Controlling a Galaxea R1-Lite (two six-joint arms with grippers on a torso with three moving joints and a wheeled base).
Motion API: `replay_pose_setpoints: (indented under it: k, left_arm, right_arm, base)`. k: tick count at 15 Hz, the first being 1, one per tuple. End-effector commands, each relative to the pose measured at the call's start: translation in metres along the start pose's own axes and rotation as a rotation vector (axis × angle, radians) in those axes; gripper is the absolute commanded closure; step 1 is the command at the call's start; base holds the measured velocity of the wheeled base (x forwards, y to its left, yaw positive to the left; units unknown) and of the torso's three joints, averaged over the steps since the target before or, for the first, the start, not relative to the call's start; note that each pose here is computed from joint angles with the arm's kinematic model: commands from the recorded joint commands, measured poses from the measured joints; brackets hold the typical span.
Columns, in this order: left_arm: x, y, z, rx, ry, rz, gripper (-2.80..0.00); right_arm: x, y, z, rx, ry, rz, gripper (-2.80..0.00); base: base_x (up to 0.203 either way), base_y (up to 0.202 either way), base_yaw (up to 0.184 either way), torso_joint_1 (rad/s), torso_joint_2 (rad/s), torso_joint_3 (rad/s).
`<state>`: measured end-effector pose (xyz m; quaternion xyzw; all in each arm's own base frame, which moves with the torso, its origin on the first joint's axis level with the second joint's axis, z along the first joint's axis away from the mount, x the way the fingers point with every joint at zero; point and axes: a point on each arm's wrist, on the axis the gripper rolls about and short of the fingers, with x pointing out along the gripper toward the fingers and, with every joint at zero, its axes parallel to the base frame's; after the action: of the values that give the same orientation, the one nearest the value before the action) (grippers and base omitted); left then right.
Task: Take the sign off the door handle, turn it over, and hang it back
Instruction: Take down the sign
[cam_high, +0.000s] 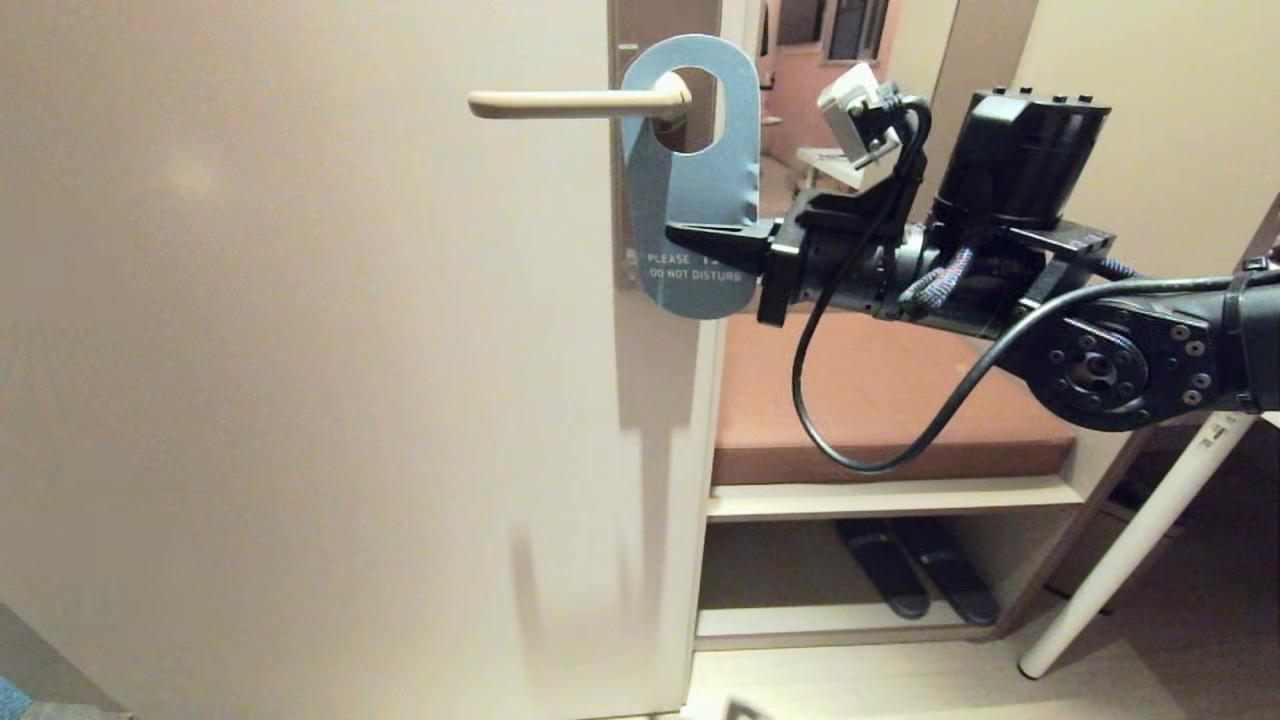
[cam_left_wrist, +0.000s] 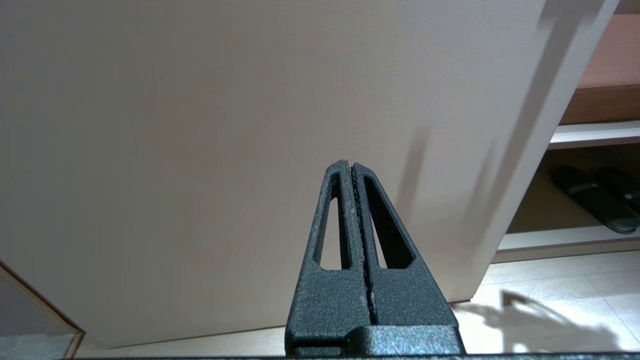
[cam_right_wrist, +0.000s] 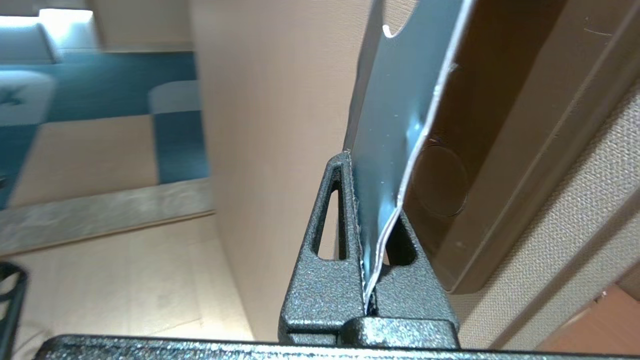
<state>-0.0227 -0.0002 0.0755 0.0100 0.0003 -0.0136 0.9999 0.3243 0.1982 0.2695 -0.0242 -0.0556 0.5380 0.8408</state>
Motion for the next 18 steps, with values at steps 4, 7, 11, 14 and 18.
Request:
replay_pose_setpoints:
  k: [4,7,11,14,18]
  left_arm:
    - [0.000,0.000,0.000,0.000,0.001,0.000,0.00]
    - [0.000,0.000,0.000,0.000,0.001,0.000,0.00]
    - [0.000,0.000,0.000,0.000,0.001,0.000,0.00]
    - [0.000,0.000,0.000,0.000,0.001,0.000,0.00]
    - [0.000,0.000,0.000,0.000,0.001,0.000,0.00]
  right_arm:
    - [0.001,0.010,0.004,-0.004,-0.004,-0.061,0.00]
    - [-0.003,0.014,0.004,0.001,0.005,-0.090,0.00]
    - [-0.009,0.022,0.007,0.005,0.007,-0.113,0.00]
    - [-0.010,0.026,0.010,0.002,0.003,-0.134,0.00]
    - [-0.009,0.030,0.013,-0.001,-0.004,-0.190,0.00]
  base:
    - [0.000,0.000,0.000,0.000,0.00,0.000]
    - [0.000,0.000,0.000,0.000,0.00,0.000]
    - [0.000,0.000,0.000,0.000,0.00,0.000]
    - [0.000,0.000,0.000,0.000,0.00,0.000]
    - [0.000,0.000,0.000,0.000,0.00,0.000]
